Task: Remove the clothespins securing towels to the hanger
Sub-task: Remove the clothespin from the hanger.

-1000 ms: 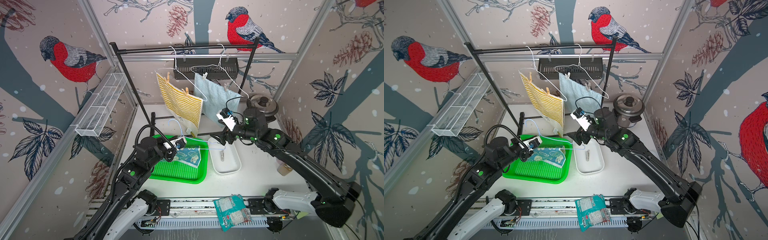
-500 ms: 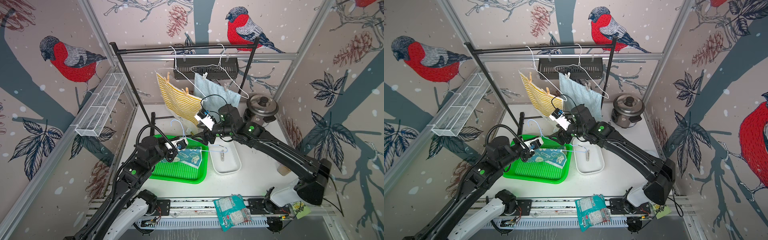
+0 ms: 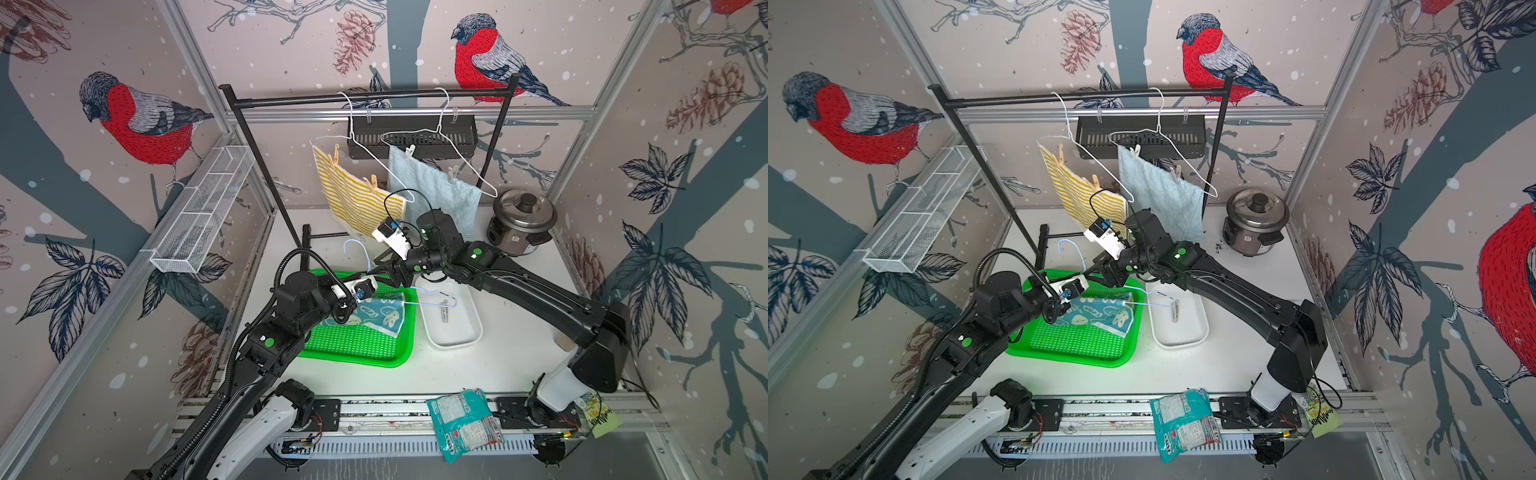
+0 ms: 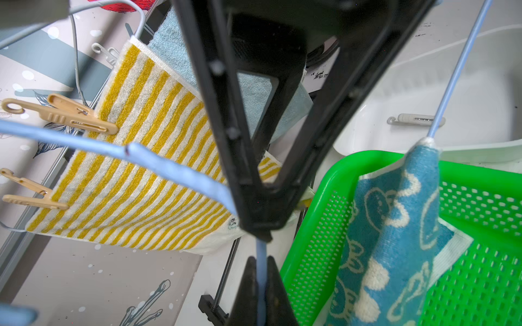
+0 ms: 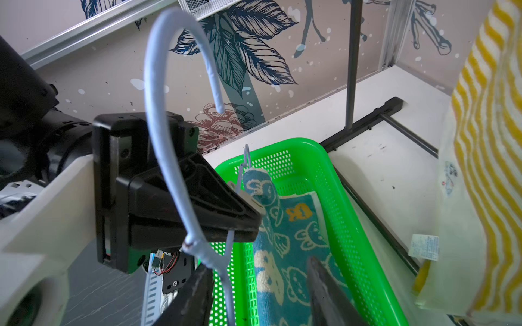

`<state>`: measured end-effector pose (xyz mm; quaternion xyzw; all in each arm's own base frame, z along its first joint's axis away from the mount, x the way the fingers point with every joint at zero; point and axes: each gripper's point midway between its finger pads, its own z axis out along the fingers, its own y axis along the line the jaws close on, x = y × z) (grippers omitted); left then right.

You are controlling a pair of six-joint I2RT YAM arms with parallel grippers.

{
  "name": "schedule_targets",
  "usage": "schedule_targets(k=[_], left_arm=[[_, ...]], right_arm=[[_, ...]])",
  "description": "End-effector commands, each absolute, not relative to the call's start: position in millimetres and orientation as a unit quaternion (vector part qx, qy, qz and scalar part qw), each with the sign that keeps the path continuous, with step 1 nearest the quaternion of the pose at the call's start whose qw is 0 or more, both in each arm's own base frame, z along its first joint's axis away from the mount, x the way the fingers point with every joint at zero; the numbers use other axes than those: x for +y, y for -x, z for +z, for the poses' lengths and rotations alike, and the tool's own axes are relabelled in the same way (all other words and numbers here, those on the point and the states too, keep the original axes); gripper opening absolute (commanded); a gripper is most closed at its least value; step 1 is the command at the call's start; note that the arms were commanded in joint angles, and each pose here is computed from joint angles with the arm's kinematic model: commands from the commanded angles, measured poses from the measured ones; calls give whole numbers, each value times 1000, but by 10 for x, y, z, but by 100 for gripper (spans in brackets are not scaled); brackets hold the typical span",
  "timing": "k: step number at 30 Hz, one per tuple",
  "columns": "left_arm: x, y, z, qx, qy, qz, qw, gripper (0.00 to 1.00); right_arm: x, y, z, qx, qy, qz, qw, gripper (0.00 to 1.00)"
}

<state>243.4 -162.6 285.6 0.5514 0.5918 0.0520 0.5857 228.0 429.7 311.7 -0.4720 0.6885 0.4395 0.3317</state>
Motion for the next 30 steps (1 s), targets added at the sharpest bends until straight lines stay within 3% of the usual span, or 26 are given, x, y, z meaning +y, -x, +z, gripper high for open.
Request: schedule_targets(k=[1, 8, 13, 18, 19, 22, 24, 30], left_arm=[[-1667, -2448, 2995, 573, -546, 51, 609, 0], [-1664, -2454, 2988, 576, -545, 51, 607, 0], [-1663, -2457, 3013, 581, -538, 46, 609, 0], [-1625, -2483, 3092, 597, -516, 42, 613, 1], [-1614, -2488, 3108, 602, -510, 41, 613, 6], [-1568, -2484, 3167, 618, -492, 36, 612, 37], [-1526, -2471, 3224, 632, -471, 28, 615, 51], [-1331, -2367, 3420, 669, -389, 3, 633, 68]], right_arm=[[4392, -2210, 3238, 668, 472, 474, 326, 47], [4437, -2134, 3233, 659, 478, 486, 318, 32], [4422, -2093, 3237, 654, 485, 488, 314, 6], [4373, -2128, 3250, 654, 482, 478, 333, 2], [4365, -2137, 3253, 653, 481, 478, 337, 2], [4350, -2172, 3250, 651, 481, 470, 354, 1], [4342, -2186, 3230, 647, 485, 462, 365, 1], [4289, -2250, 3179, 636, 495, 444, 391, 1]])
